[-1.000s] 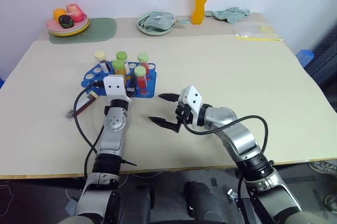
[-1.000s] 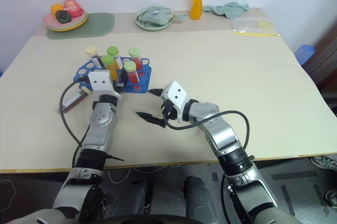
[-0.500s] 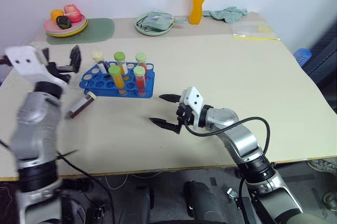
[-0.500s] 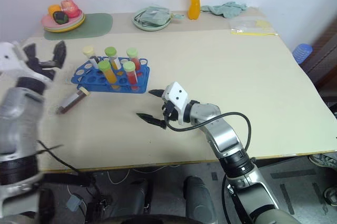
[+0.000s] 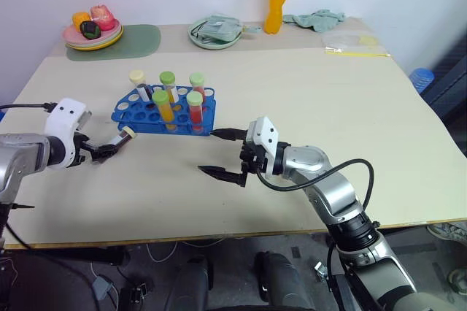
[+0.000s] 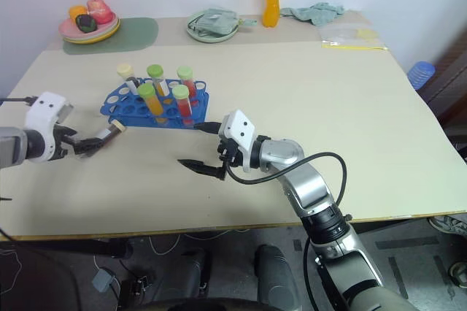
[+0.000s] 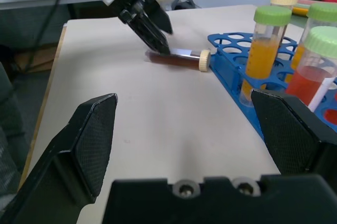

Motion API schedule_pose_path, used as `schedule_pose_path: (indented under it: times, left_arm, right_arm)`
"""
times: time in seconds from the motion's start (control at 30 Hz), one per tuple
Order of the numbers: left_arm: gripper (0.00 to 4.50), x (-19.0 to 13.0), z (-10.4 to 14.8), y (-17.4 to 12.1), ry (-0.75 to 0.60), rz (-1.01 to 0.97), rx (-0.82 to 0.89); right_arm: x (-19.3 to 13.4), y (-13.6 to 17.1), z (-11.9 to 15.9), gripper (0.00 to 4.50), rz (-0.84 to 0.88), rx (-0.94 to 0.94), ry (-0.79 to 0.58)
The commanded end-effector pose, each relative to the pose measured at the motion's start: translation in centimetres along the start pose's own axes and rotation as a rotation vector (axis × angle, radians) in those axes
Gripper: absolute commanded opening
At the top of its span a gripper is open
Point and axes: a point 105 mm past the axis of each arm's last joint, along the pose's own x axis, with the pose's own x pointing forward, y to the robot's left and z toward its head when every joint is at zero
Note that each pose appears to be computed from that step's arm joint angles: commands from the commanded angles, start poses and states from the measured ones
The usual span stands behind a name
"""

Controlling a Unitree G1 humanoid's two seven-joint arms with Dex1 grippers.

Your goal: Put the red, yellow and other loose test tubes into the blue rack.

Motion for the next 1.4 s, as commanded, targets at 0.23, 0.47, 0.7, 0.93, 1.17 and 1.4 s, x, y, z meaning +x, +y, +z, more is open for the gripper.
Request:
schedule_pose_path:
  times: [0.23, 0.47, 0.7, 0.93, 1.17, 1.4]
  left_arm:
    - [3.81, 2.8, 1.2, 0.6, 0.171, -0.055, 0.091]
    - [0.77, 1.3, 1.0, 0.1, 0.217, -0.207, 0.229]
    - [0.77, -2.9, 4.4, 1.3, -0.181, -0.169, 0.257]
    - [0.77, -7.4, 11.1, 3.4, -0.987, 0.278, -0.019]
    - [0.77, -3.9, 11.0, 0.3, -1.193, 0.561, -0.202]
    - [0.77, -0.1, 8.6, -2.3, -1.114, 0.535, -0.238]
  right_arm:
    - [0.4, 0.2, 1.4, 4.50, -0.001, -0.015, -0.050]
    - [0.2, 0.2, 1.3, 4.50, -0.019, -0.012, -0.045]
    - [-0.2, 0.3, 1.2, 4.50, -0.021, -0.007, -0.039]
    - [0.0, 0.4, 0.9, 4.50, 0.006, 0.024, -0.039]
    - [0.8, 0.6, 1.2, 4.50, 0.030, 0.023, -0.050]
    - [0.4, 0.3, 1.2, 4.50, -0.007, 0.021, -0.043]
